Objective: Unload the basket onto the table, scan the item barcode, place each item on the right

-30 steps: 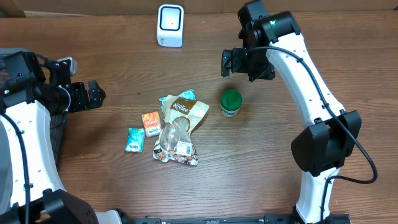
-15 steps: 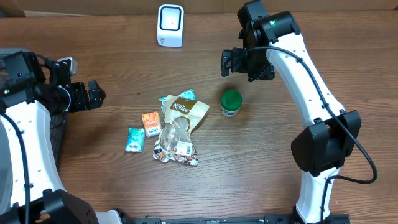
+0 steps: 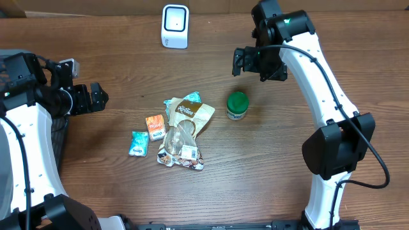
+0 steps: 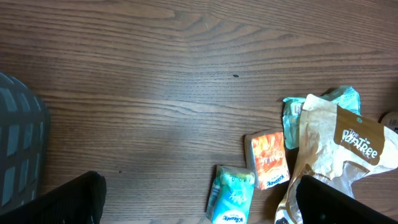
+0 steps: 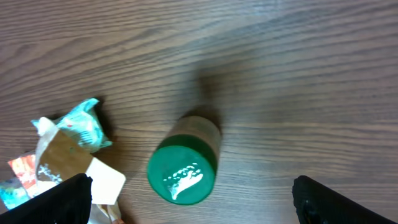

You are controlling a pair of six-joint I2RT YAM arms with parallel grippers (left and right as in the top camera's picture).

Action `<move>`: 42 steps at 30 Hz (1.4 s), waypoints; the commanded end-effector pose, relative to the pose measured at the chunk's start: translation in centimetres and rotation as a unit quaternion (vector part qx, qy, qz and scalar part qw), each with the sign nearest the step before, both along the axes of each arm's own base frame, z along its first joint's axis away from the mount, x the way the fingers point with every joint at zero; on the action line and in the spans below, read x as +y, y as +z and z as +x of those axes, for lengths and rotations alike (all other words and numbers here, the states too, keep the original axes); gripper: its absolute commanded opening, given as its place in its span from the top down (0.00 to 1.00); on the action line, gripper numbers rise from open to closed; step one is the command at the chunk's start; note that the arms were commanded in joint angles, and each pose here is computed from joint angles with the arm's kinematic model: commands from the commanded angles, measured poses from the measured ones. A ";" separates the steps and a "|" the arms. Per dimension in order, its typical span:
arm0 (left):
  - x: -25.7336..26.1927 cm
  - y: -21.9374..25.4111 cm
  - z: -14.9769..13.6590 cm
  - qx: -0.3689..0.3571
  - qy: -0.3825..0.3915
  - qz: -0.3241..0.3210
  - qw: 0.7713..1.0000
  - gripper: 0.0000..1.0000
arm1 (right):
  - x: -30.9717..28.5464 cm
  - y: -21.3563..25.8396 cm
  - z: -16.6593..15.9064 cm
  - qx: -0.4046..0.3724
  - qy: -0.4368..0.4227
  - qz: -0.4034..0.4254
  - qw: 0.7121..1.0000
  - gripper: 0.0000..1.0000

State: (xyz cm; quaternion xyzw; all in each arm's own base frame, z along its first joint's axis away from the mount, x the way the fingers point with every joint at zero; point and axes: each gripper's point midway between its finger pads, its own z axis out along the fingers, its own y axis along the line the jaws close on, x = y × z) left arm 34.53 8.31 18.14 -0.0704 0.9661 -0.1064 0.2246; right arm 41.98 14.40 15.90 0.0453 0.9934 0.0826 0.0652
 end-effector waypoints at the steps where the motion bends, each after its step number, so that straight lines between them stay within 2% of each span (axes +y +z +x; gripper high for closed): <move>1: -0.3 0.8 0.5 -0.014 -0.016 0.003 1.000 0.00 | -1.1 0.3 0.1 -0.002 -0.016 0.000 1.000 0.00; 21: -0.3 0.8 0.5 -0.014 -0.016 0.003 1.000 0.00 | -0.2 0.2 -0.1 -0.002 -0.014 0.002 1.000 0.00; 26: -0.3 0.8 0.5 -0.014 -0.016 0.003 1.000 0.00 | 2.9 -2.8 -1.6 0.014 0.021 -0.003 1.000 0.01; 31: -0.3 0.8 0.5 -0.014 -0.016 0.003 1.000 0.00 | 3.8 -5.5 -2.0 0.026 -0.018 0.002 0.999 0.01; 42: -0.3 0.8 0.5 -0.014 -0.016 0.003 1.000 0.00 | 3.6 -6.1 -2.3 0.036 -0.039 0.001 0.999 0.01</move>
